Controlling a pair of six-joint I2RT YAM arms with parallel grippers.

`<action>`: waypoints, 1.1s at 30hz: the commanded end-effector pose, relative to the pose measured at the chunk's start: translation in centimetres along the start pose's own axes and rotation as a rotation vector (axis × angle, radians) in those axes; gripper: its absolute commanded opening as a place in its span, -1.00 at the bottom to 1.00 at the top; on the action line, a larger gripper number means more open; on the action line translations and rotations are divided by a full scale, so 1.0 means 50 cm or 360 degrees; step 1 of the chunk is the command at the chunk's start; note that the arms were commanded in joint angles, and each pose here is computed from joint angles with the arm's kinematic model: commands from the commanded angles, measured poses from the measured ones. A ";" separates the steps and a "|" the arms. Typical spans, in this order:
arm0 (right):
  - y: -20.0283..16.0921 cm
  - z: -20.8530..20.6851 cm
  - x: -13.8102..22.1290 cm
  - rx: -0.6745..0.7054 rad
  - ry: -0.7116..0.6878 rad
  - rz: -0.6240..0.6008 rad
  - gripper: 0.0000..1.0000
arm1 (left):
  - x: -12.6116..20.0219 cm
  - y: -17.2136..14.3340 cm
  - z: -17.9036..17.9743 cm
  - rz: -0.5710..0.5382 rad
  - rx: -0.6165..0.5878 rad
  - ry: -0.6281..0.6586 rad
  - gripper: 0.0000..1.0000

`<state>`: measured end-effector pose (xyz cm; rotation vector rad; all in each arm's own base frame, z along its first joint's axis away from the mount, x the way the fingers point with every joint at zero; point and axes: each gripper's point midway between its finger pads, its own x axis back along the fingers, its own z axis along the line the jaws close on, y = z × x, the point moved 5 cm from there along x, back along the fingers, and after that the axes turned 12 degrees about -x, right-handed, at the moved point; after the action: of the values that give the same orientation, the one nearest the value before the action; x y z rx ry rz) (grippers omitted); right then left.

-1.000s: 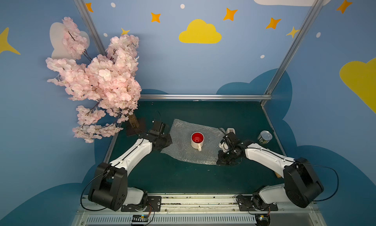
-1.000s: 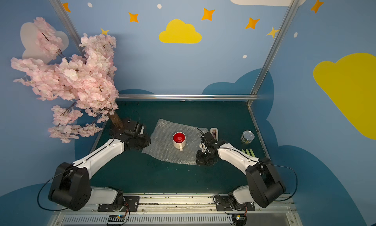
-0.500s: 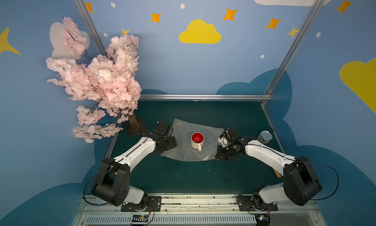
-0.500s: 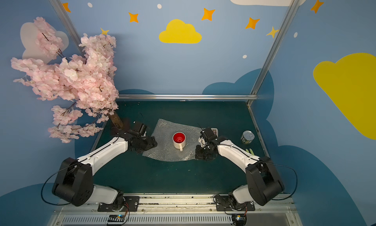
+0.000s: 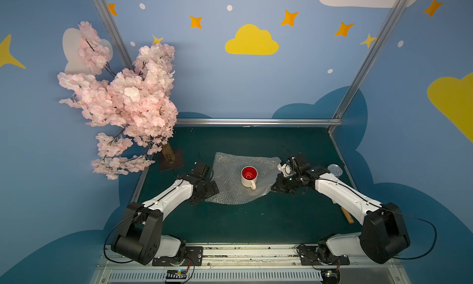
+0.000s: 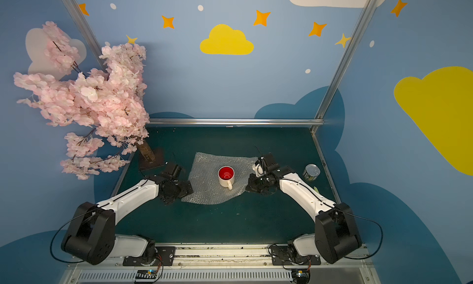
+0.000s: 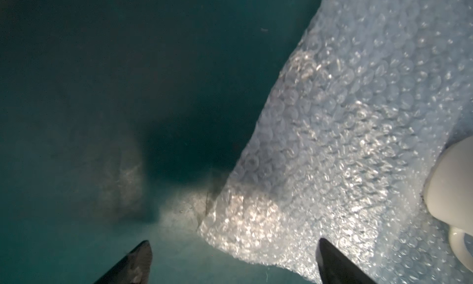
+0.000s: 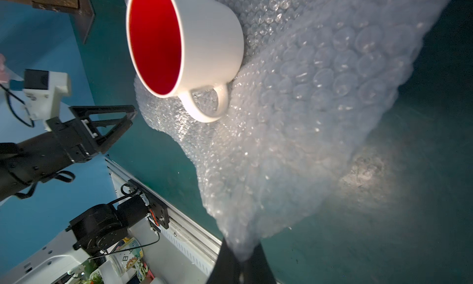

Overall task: Wrap mugs in bubble wrap
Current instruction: Wrap the mug in bubble wrap.

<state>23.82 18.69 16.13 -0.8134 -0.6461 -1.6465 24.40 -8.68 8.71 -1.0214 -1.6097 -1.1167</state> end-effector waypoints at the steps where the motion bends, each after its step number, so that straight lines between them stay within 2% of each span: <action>1: 0.004 0.020 0.025 -0.0010 0.0068 -0.0007 -1.00 | -0.006 0.000 0.010 -0.0050 0.0066 0.0020 0.84; 5: 0.010 0.022 0.024 -0.0019 0.0074 -0.0002 -1.00 | -0.027 0.011 -0.014 -0.0054 0.0067 -0.0099 0.54; 10: 0.015 0.023 0.021 -0.0011 0.0055 0.0005 -1.00 | -0.034 -0.007 -0.048 -0.0008 -0.0058 -0.0216 0.10; 13: 0.017 0.022 0.020 -0.0010 0.0045 0.0003 -1.00 | -0.028 -0.031 -0.038 0.0031 -0.0077 -0.0204 -0.04; 20: 0.020 0.018 0.017 -0.0022 0.0039 0.0005 -1.00 | -0.022 -0.075 -0.017 0.0118 -0.0142 -0.0130 -0.03; 26: 0.023 0.015 0.012 -0.0033 0.0036 0.0011 -1.00 | -0.043 -0.055 -0.036 0.0099 -0.0165 -0.0140 -0.13; 28: 0.023 0.016 0.011 -0.0031 0.0038 0.0011 -1.00 | -0.048 -0.045 -0.045 0.0098 -0.0182 -0.0135 -0.30; 33: 0.024 0.019 0.015 -0.0020 0.0041 0.0004 -1.00 | -0.037 -0.028 -0.057 0.0094 -0.0216 -0.0129 -0.94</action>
<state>24.75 18.60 16.55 -0.8194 -0.6105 -1.6566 23.88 -11.86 6.47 -1.1959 -1.5845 -1.1408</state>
